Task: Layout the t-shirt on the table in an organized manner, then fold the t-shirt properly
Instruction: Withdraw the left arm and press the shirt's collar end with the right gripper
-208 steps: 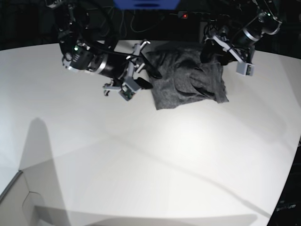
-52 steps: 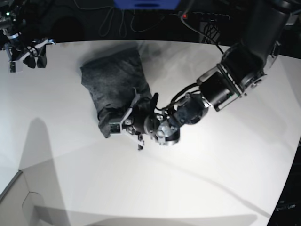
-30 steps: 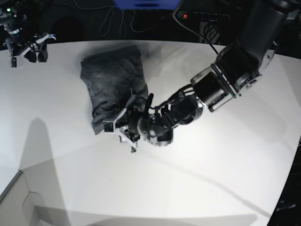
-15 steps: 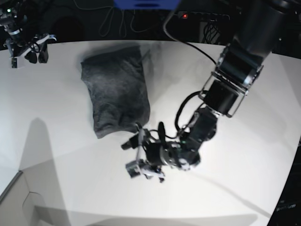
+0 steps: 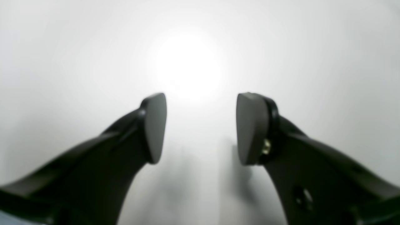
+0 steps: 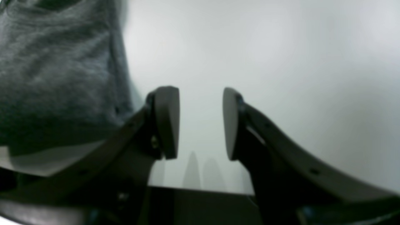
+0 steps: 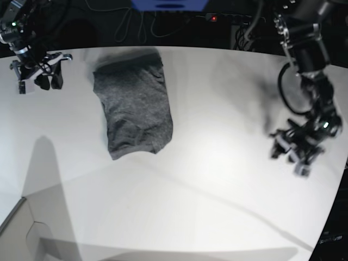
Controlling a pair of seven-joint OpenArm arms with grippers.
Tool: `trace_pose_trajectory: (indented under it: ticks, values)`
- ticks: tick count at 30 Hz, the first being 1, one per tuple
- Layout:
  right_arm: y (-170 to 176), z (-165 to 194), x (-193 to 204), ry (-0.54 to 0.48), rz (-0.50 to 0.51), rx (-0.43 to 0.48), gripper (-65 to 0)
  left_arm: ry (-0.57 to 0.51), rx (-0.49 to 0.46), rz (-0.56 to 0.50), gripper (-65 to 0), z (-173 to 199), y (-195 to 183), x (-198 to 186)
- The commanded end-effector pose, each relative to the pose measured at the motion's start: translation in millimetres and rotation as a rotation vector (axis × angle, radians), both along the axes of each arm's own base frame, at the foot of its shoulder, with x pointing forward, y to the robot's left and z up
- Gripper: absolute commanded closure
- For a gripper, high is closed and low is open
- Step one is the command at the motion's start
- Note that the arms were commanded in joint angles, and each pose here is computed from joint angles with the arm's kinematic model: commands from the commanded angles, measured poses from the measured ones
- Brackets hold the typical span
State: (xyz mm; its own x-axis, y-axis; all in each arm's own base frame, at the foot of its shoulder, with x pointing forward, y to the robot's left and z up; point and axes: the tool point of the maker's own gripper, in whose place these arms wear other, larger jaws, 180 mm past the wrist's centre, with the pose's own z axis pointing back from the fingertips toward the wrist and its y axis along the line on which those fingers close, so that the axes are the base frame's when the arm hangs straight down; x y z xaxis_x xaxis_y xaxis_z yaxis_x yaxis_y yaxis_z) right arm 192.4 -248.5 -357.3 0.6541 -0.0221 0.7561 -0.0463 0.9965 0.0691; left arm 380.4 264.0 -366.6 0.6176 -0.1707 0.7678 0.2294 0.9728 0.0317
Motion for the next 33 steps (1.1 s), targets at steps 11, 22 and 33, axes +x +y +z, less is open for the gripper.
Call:
trace_pose_trajectory:
  ticks: [11, 22, 33]
  values:
    - [29, -27, 8, 0.031, 0.065, 0.101, -7.3, 0.146, 0.096, 0.418, -0.5, -21, 133, -176]
    - [93, -44, 7, 0.078, 0.22, 0.193, 0.0, 0.204, 0.117, 0.565, -1.3, -25, 167, -242]
    - [103, -46, -1, 0.091, 0.227, 0.214, 0.0, 0.197, 0.116, 0.563, -1.3, -24, 167, -238]
